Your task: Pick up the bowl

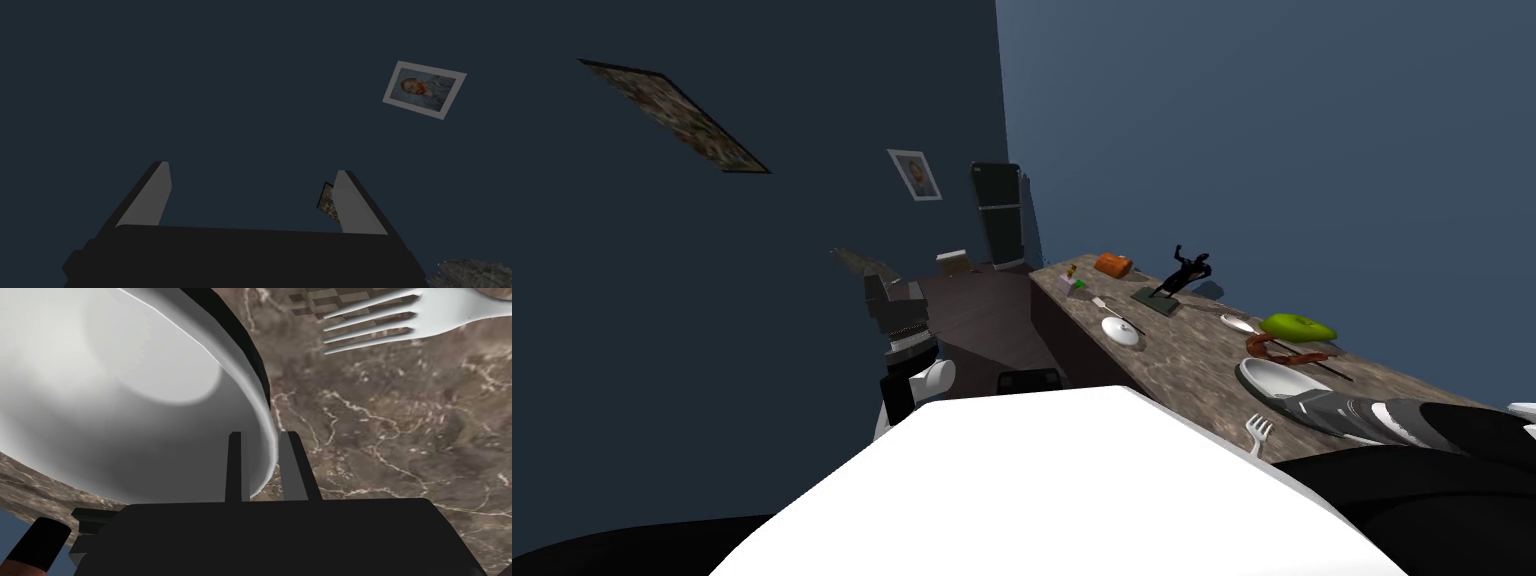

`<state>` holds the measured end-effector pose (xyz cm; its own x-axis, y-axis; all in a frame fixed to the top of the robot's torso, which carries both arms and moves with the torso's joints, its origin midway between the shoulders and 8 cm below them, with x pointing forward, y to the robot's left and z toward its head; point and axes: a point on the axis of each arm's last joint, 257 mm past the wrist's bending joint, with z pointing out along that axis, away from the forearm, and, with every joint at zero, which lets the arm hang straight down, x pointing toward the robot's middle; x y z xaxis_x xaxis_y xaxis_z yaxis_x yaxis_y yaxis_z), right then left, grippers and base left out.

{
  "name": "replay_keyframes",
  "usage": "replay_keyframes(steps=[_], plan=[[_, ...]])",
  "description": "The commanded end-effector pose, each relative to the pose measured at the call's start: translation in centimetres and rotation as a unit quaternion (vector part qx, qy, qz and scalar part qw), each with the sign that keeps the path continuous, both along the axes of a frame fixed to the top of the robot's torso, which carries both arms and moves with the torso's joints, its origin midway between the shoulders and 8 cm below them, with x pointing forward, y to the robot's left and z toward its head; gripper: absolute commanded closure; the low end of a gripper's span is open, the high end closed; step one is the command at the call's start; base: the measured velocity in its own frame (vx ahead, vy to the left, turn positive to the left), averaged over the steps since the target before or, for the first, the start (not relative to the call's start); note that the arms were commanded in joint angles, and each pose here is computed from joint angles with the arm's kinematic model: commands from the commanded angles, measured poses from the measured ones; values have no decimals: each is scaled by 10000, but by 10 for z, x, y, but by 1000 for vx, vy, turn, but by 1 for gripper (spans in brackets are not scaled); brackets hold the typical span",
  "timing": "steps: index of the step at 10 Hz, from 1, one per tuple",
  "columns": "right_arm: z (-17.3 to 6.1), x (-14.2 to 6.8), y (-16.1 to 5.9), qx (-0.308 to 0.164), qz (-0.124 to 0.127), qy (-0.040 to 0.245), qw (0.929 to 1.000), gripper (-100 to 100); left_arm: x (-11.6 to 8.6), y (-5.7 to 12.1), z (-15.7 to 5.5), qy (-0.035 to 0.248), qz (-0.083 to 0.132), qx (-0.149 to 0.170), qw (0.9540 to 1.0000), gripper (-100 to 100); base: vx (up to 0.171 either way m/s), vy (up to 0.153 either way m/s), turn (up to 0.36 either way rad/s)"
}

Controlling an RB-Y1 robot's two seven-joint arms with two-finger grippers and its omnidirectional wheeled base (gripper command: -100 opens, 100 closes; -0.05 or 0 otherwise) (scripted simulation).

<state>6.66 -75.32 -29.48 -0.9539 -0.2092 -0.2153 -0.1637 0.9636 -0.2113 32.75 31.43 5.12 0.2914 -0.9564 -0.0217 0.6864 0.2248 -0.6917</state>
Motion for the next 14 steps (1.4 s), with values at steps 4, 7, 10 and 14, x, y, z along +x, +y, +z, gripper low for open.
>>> replay_keyframes(steps=[4, 7, 10, 14], plan=[[3, 32, 5, -55, 379, 7, 9993, 100, 0, 0, 0, 0, 0, 0, 10000, 0, 44, 1, -138], [10, 57, 8, -155, 728, 23, 9972, 100, 0, 0, 0, 0, 0, 0, 10000, 0, 59, 3, -219], [19, 85, 13, -213, 936, -78, 9954, 100, 0, 0, 0, -1, -1, 0, 10000, 0, 39, 1, -76], [32, 114, 16, -366, 1240, -147, 9915, 100, 0, 0, 0, -1, -1, 0, 10000, 0, 47, 9, -164]])
